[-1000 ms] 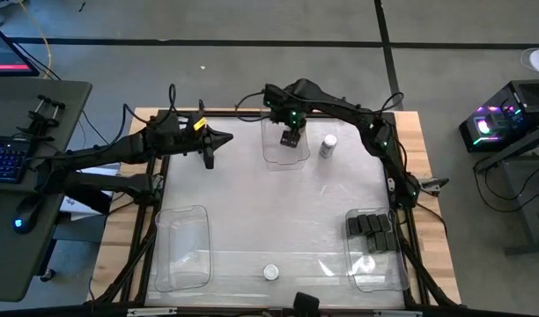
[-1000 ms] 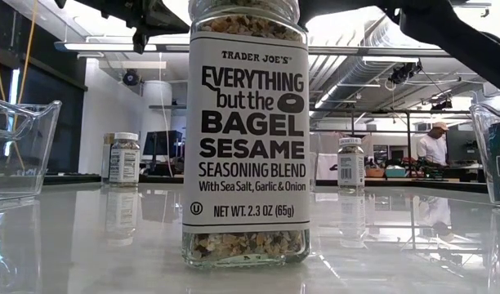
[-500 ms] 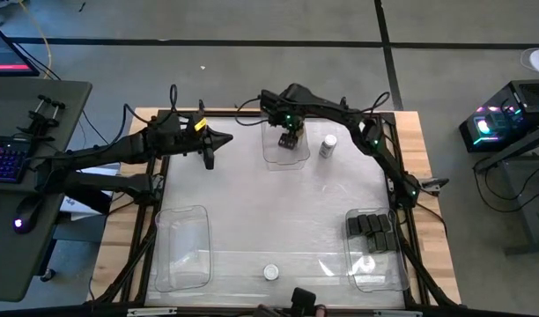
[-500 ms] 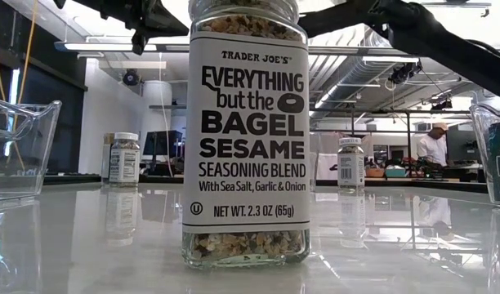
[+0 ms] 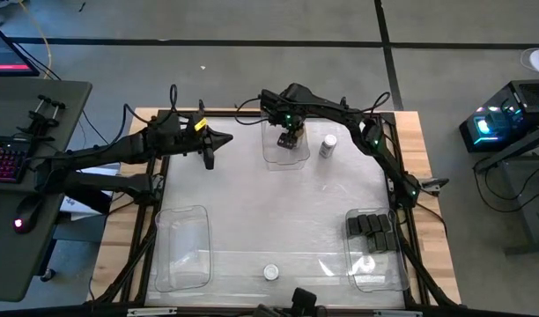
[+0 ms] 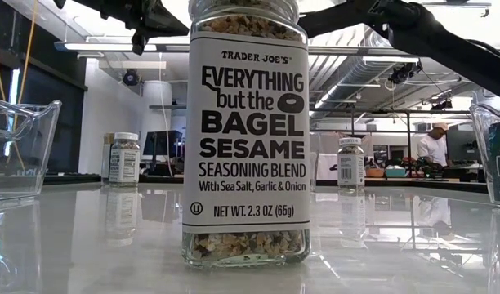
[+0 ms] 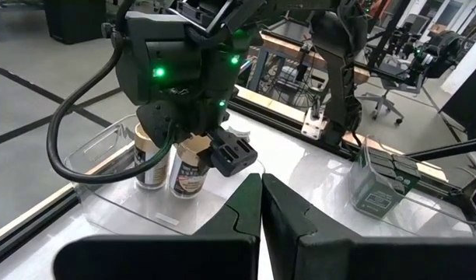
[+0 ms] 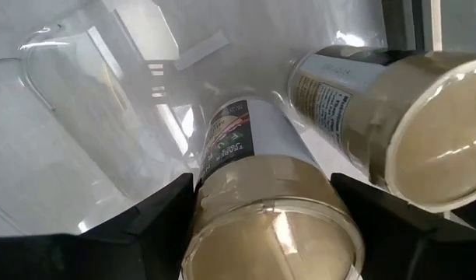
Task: Sort spices by type
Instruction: Put the gold spice bottle into the top transparent bin
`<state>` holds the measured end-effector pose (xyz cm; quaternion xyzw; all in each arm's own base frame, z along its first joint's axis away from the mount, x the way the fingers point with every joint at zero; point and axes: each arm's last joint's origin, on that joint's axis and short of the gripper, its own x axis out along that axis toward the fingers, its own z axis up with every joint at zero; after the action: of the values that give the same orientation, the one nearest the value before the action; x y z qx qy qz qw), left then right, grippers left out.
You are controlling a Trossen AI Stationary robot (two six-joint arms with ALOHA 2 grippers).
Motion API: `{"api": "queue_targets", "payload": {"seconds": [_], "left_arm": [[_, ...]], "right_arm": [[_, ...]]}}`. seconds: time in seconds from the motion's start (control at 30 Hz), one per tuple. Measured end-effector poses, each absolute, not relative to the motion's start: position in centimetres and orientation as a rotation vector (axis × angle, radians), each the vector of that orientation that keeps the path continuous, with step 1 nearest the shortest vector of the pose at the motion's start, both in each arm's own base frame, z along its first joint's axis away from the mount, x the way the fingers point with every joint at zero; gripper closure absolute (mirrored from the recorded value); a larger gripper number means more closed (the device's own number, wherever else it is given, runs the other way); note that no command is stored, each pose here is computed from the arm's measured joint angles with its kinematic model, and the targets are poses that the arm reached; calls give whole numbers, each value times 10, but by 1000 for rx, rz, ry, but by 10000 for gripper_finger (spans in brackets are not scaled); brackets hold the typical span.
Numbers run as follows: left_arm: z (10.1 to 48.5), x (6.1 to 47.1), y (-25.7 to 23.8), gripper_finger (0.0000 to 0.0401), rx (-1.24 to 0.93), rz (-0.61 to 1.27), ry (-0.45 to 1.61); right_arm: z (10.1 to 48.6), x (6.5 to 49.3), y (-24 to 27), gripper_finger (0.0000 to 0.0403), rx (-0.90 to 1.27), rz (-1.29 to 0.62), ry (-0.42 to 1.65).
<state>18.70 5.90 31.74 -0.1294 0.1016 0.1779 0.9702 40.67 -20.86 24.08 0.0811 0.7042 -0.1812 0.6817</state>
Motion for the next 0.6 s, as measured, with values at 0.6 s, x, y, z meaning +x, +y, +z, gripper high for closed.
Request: {"api": "queue_targets", "payload": {"seconds": [0.6], "left_arm": [[317,187,59,401,-261,359,205]], "right_arm": [[241,408,-210,125,145,-372,1567]]}}
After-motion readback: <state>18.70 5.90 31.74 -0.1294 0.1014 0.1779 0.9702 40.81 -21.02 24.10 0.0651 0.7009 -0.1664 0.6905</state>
